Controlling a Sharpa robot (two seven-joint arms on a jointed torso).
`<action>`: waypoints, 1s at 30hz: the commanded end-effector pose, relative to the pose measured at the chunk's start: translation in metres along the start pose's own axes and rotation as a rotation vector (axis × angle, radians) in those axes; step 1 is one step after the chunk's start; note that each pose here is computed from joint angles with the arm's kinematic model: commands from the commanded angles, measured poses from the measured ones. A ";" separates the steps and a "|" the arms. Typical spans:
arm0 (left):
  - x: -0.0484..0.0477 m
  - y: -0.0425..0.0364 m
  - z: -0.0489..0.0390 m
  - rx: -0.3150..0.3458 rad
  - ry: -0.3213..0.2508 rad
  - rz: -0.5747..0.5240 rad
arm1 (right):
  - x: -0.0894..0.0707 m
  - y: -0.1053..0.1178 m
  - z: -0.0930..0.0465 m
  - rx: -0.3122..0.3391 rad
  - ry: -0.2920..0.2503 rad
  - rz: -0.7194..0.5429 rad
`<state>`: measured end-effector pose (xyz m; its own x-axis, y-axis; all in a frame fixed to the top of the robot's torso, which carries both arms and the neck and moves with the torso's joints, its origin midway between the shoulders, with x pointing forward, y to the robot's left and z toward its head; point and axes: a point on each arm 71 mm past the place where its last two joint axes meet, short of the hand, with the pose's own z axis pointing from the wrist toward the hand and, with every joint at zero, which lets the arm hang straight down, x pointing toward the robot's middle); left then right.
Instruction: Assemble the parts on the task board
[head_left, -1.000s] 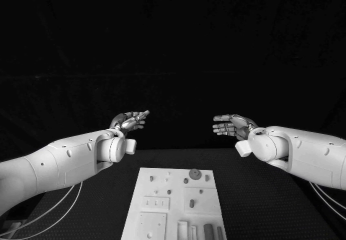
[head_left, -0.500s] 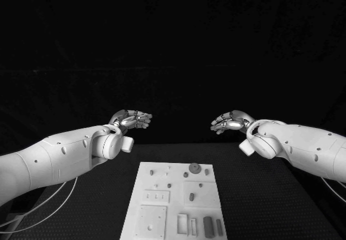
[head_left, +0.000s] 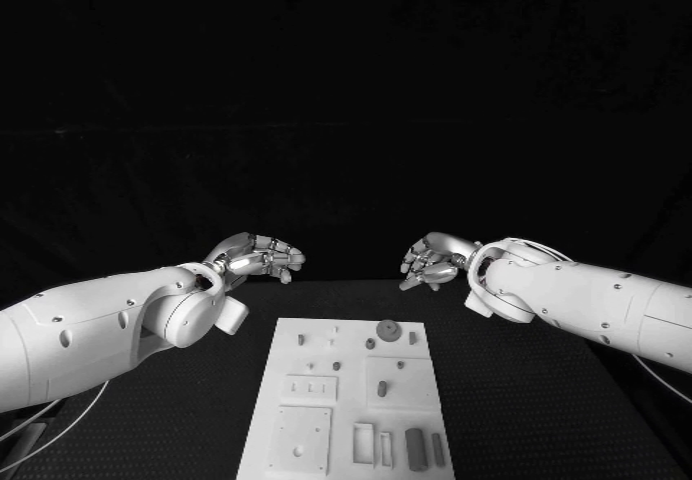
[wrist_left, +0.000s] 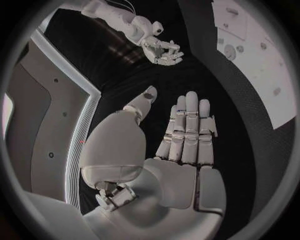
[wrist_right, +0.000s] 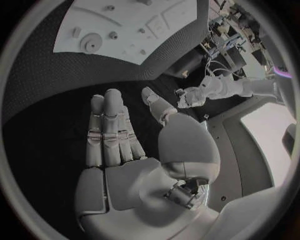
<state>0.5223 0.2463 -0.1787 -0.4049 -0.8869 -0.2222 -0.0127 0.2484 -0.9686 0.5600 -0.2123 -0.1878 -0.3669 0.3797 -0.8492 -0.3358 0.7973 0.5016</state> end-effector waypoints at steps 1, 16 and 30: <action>0.0063 -0.0057 -0.0066 0.021 0.060 0.081 | 0.013 0.008 0.001 -0.043 0.039 -0.210; 0.0182 -0.0095 -0.0182 0.035 0.085 0.057 | 0.051 0.019 0.003 -0.058 0.076 -0.399; 0.0239 -0.0115 -0.0209 0.038 0.090 0.037 | 0.072 0.027 0.008 -0.081 0.073 -0.436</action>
<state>0.4942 0.2316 -0.1720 -0.4858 -0.8362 -0.2547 0.0340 0.2731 -0.9614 0.5315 -0.1606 -0.2379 -0.2720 0.0064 -0.9623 -0.5288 0.8344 0.1550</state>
